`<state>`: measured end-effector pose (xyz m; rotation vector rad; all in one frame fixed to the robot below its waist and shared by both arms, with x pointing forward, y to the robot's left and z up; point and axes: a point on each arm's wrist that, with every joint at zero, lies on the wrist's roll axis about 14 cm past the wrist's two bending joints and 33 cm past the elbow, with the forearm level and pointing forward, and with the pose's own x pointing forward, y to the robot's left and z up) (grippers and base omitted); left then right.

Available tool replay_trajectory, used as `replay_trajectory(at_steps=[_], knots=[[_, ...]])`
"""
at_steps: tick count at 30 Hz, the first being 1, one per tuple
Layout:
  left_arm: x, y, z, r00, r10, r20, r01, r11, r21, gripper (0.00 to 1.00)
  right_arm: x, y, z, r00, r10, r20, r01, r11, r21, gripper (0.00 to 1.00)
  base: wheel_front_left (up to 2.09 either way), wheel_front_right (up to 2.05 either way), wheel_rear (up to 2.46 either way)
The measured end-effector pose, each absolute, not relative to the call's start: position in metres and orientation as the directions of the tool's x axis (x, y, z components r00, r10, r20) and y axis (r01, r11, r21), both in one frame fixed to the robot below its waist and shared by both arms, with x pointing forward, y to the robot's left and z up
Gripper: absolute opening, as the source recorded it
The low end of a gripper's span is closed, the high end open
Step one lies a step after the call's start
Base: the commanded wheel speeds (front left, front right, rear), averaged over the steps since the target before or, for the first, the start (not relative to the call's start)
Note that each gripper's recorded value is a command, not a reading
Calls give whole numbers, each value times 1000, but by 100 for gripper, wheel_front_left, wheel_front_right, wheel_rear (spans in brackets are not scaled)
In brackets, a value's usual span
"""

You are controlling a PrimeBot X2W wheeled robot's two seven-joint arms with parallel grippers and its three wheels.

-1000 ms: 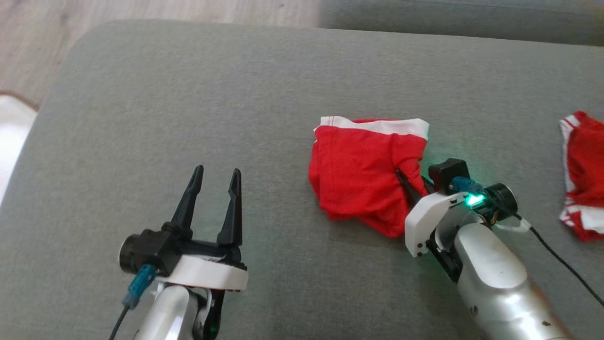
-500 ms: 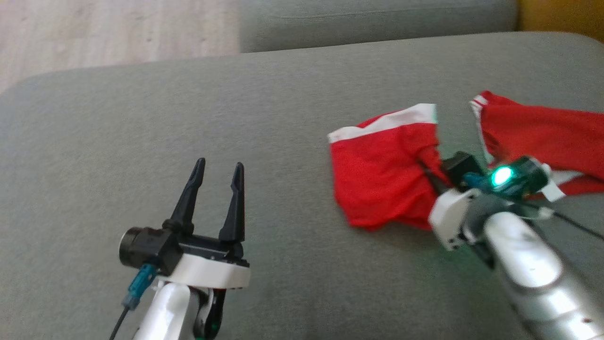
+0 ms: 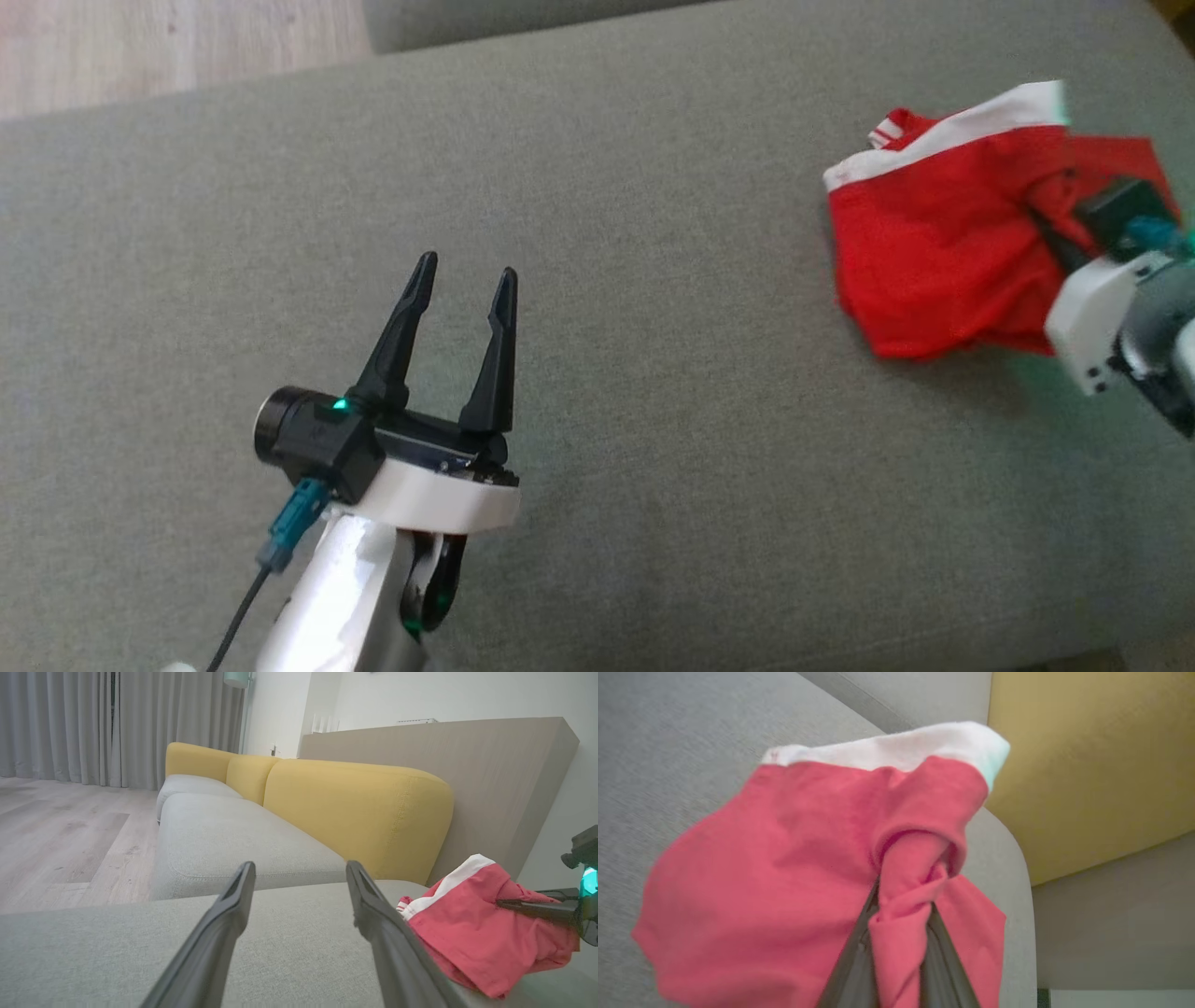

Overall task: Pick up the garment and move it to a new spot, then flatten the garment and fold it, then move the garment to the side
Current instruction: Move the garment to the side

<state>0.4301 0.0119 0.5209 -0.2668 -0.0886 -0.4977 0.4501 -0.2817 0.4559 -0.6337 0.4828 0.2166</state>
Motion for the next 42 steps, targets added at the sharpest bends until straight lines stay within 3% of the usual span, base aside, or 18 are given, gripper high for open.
replay_trajectory(at_steps=[19,20,21,30,36,42], knots=[[453,38,483,915,-399,65,402,881,-249,100,464,-353,410,785,-158,-599,-209,842,-497,0,0,0,0],[453,38,482,914,-401,64,404,881,-245,100,464,-354,409,784,-162,-599,-200,848,-491,36,0,0,0],[453,38,482,913,-404,65,407,881,-243,100,463,-354,409,784,-166,-598,-189,854,-484,100,0,0,0],[451,43,497,914,-394,94,405,887,-224,100,471,-343,440,872,-132,-472,-105,891,-443,100,0,0,0],[439,54,512,928,-353,116,371,905,-207,100,488,-288,496,967,-6,-256,-85,936,-342,100,0,0,0],[418,64,522,937,-323,129,344,917,-204,100,485,-243,555,995,84,-50,-94,961,-259,100,0,0,0]])
